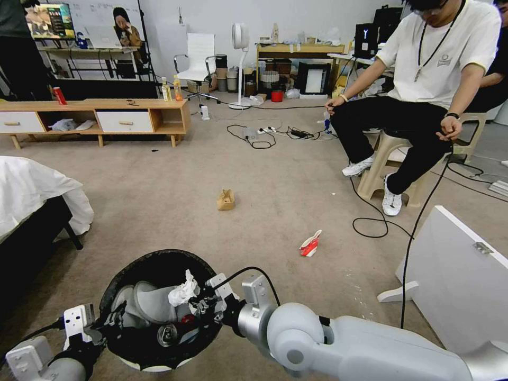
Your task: Pick up the trash bin and place the garbage on the floor into it.
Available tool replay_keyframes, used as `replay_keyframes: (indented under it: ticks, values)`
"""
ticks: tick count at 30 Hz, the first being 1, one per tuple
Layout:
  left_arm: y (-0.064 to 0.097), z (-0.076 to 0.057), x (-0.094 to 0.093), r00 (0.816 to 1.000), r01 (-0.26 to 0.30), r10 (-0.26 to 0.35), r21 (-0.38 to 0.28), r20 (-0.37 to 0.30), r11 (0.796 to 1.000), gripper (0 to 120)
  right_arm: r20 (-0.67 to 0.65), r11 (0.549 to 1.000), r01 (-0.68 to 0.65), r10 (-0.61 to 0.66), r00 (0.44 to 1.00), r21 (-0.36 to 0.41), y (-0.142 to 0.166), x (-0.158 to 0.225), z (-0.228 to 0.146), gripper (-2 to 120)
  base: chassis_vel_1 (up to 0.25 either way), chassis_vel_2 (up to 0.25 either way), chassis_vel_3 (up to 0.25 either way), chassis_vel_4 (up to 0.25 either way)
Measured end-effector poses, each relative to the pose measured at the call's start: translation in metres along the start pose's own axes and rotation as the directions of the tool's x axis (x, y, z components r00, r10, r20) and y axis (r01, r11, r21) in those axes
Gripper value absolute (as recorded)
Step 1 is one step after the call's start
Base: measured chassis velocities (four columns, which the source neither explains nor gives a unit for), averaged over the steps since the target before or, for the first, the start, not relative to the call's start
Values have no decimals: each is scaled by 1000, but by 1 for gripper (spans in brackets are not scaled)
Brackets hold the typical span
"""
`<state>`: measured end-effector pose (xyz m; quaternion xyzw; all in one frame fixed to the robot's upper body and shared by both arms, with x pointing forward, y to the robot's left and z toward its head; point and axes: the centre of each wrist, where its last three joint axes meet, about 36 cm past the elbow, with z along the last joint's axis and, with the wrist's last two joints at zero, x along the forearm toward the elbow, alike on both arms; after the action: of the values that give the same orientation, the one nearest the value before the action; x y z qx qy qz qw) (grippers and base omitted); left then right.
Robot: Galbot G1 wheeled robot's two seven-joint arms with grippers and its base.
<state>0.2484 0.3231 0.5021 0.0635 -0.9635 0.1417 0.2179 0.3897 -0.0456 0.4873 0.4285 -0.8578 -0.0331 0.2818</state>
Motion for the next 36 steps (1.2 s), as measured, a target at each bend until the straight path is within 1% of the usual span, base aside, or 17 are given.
replay_keyframes:
  ticks: [4, 6, 7, 9, 12, 16, 18, 19, 20, 21, 26, 27, 29, 31, 32, 34, 36]
  values:
    - [1, 1, -3, 1000, -1, 1, 4, -3, 1000, 7, -2, 1000, -14, 14, 1000, 0, -2, -7, 0, 19, 0, 0, 0, 0]
    - [1, 1, -4, 1000, -1, 1, 4, -4, 1000, 7, 0, 1000, -14, 14, 1000, -1, -2, -6, -1, 22, 0, 0, 0, 0]
    - [1, 2, -5, 1000, -3, 3, 5, -5, 1000, 7, 4, 1000, -13, 13, 1000, -1, -2, -6, -2, 30, 0, 0, 0, 0]
    - [1, 2, -5, 1000, -5, 5, 6, -5, 1000, 7, 5, 1000, -12, 12, 1000, -1, -2, -5, -3, 33, 0, 0, 0, 0]
    - [2, 3, -7, 1000, -12, 12, 8, -8, 1000, 7, 13, 1000, -4, 4, 1000, -5, 0, -2, -4, 50, 0, 0, 0, 0]
    - [2, 2, -8, 1000, -15, 15, 10, -8, 1000, 7, 15, 1000, 2, -2, 1000, -5, 2, 0, -4, 63, 0, 0, 0, 0]
    - [2, 2, -8, 1000, -15, 15, 11, -8, 1000, 7, 15, 1000, 3, -3, 1000, -5, 2, 0, -5, 65, 0, 0, 0, 0]
    - [3, 3, -8, 1000, -16, 16, 11, -9, 1000, 7, 20, 1000, 10, -9, 1000, -5, 4, 1, -6, 76, 0, 0, 0, 0]
    - [3, 3, -8, 1000, -16, 16, 11, -9, 1000, 7, 20, 1000, 10, -9, 1000, -5, 4, 1, -6, 76, 0, 0, 0, 0]
    - [3, 3, -9, 1000, -16, 16, 12, -10, 1000, 7, 31, 1000, 18, -18, 999, -5, 7, 3, -8, 85, 0, 0, 0, 0]
    - [3, 3, -9, 1000, -14, 14, 13, -11, 1000, 7, 71, 1000, 28, -28, 997, 0, 12, 15, -16, 82, 0, 0, 0, 0]
    - [6, 3, -9, 1000, 13, -13, 8, -9, 1000, 6, 101, 1000, 13, -13, 995, 4, 10, 23, -23, 82, 0, 0, 0, 0]
    - [6, 3, -9, 1000, 10, -10, 8, -8, 1000, 5, 126, 1000, 19, -20, 992, 6, 12, 30, -27, 83, 0, 0, 0, 0]
    - [7, 3, -8, 1000, 12, -12, 9, -9, 1000, 5, 229, 1000, 15, -19, 973, 16, 10, 52, -44, 90, 0, 0, 0, 0]
    - [7, 3, -8, 1000, 12, -12, 9, -9, 1000, 5, 229, 1000, 15, -19, 973, 16, 10, 52, -44, 90, 0, 0, 0, 0]
    - [9, 3, -8, 1000, 20, -20, 5, -9, 1000, 5, 358, 1000, 6, -11, 934, 15, 2, 78, -62, 99, 0, 0, 0, 0]
    - [9, 3, -8, 1000, 21, -21, 5, -9, 1000, 5, 374, 1000, 4, -10, 927, 16, 1, 80, -64, 99, 0, 0, 0, 0]
